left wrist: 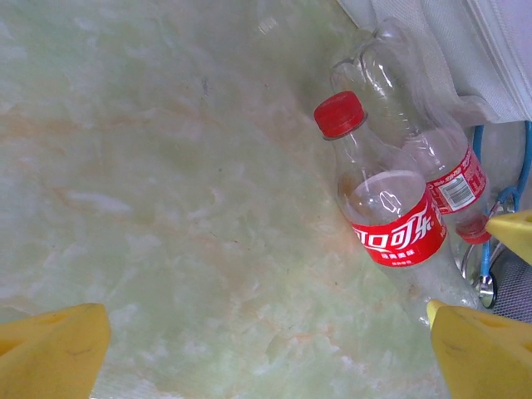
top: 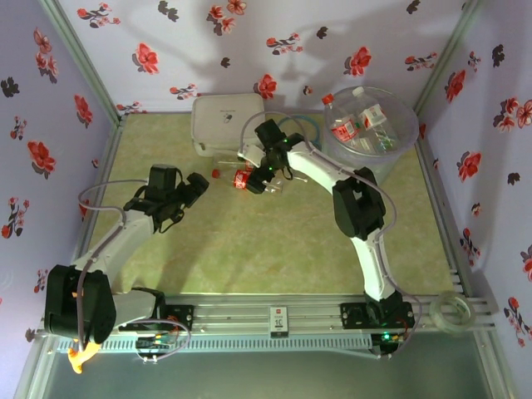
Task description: Put the plastic bottles in the bin
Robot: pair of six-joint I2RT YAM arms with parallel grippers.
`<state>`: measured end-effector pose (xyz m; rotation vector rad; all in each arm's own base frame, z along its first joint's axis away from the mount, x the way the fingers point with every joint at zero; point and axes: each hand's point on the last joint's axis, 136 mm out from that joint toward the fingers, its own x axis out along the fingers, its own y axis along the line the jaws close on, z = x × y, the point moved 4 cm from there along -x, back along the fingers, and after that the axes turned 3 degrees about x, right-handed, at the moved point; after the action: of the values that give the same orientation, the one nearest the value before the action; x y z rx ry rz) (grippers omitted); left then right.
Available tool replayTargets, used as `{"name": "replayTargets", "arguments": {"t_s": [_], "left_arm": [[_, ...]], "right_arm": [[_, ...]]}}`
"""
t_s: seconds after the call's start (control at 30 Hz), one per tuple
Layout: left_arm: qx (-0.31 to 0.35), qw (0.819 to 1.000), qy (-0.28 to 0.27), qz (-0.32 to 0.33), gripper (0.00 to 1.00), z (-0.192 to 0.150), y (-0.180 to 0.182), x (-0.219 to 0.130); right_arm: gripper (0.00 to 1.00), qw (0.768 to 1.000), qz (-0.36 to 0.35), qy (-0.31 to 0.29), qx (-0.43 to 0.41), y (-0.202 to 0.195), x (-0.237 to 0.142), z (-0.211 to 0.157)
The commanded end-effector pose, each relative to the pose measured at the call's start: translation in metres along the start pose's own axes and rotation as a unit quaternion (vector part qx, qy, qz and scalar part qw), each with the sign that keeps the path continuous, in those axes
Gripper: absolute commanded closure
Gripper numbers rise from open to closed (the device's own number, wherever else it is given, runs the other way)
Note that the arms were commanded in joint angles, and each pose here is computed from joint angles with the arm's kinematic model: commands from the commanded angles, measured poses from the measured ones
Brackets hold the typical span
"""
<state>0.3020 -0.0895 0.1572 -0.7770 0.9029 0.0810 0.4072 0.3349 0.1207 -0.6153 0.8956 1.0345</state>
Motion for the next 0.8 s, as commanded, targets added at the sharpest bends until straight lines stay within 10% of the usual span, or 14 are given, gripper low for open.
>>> {"name": "replayTargets", "arguments": {"t_s": [0.0,0.77], "left_arm": [[0.010,1.000,0.001,0.003,0.00,-0.001,0.004,-0.003],[0.011,1.000,0.004,-0.004,0.00,0.001,0.002,0.000]], "right_arm": [[0.05,1.000,0.016,0.014,-0.017,0.002,0.009,-0.005],[0.26,0.998,0.006,0.056,0.024,0.007,0.047,-0.035]]}}
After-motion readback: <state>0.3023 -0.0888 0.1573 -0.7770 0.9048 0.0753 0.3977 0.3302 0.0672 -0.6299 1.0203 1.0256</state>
